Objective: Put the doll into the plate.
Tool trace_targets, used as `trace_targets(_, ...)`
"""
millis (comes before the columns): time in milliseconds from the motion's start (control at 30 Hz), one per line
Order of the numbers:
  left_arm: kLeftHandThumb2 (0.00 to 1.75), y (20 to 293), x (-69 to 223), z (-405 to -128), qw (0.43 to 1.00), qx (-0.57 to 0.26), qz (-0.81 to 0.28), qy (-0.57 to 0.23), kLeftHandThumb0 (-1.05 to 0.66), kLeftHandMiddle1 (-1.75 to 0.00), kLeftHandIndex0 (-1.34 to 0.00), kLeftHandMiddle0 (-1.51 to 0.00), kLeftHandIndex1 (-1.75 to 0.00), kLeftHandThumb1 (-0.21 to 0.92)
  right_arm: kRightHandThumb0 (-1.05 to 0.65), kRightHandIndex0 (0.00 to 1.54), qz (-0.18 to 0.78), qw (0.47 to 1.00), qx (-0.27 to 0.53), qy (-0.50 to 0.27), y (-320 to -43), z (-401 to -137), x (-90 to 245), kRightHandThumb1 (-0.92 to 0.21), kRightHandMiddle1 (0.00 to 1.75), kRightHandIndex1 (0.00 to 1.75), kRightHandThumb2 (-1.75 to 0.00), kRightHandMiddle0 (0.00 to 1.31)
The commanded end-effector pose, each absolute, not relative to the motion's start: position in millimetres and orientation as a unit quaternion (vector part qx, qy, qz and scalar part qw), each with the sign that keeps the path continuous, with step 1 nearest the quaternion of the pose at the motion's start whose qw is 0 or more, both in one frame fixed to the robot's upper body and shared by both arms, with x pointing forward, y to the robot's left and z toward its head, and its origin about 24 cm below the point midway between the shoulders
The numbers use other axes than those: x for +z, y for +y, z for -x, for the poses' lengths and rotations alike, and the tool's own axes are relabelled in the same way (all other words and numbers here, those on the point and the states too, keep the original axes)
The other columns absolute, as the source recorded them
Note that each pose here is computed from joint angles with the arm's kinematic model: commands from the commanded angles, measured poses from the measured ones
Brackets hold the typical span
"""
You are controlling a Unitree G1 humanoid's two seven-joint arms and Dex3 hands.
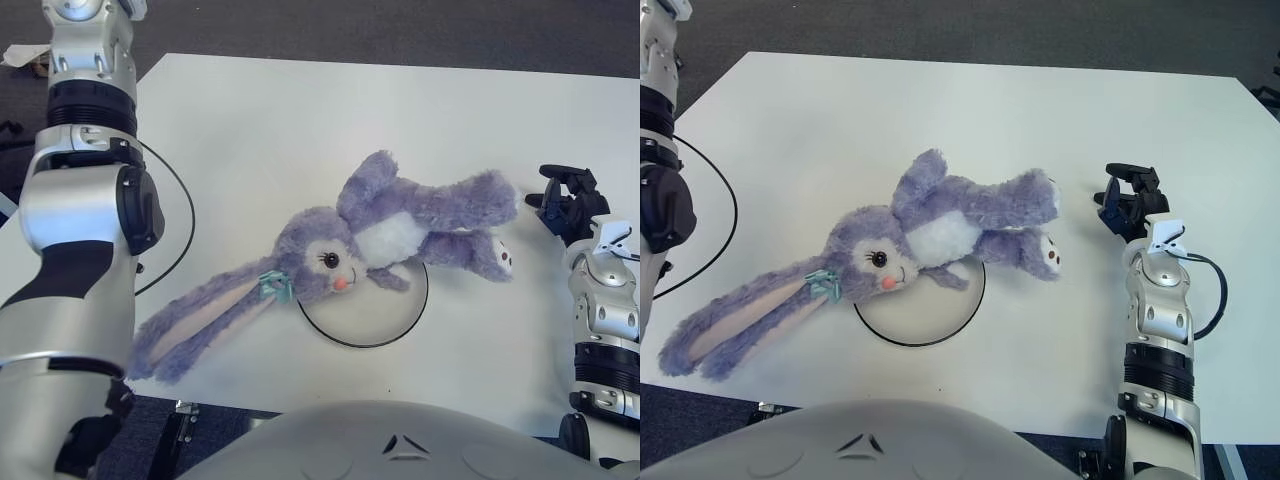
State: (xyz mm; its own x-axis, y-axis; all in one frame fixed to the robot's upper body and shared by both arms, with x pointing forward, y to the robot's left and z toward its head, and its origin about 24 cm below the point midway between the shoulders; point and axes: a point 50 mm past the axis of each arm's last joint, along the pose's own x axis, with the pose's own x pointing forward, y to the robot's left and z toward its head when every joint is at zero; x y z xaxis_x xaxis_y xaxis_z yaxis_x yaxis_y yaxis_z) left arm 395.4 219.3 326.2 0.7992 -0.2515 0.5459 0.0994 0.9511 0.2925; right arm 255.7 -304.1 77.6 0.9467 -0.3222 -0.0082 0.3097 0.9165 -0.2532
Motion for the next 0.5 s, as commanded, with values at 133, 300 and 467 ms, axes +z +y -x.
trace_targets(133, 0.63, 215, 309, -399, 0.947, -0.12, -0.089, -0.285, -0.01, -1.54, -0.12, -0.37, -1.75, 0.82, -0.63, 0.23, 0.125, 0.977, -0.167, 0.038, -305, -255, 72, -0.92, 1.13, 1.21, -0.9, 0.0)
trace_targets(300, 0.72, 213, 304, -401, 0.953, -0.133, -0.07, -0.265, -0.01, -1.54, -0.17, -0.39, -1.75, 0.75, -0.63, 0.24, 0.125, 0.977, -0.168, 0.032, -304, -256, 74, -0.92, 1.13, 1.2, -0.9, 0.0)
trace_targets(467, 0.84, 207, 293, -402, 0.955, -0.14, -0.054, -0.255, -0.01, -1.53, -0.26, -0.42, -1.75, 0.65, -0.63, 0.25, 0.122, 0.978, -0.169, 0.029, -303, -258, 76, -0.92, 1.12, 1.2, -0.9, 0.0)
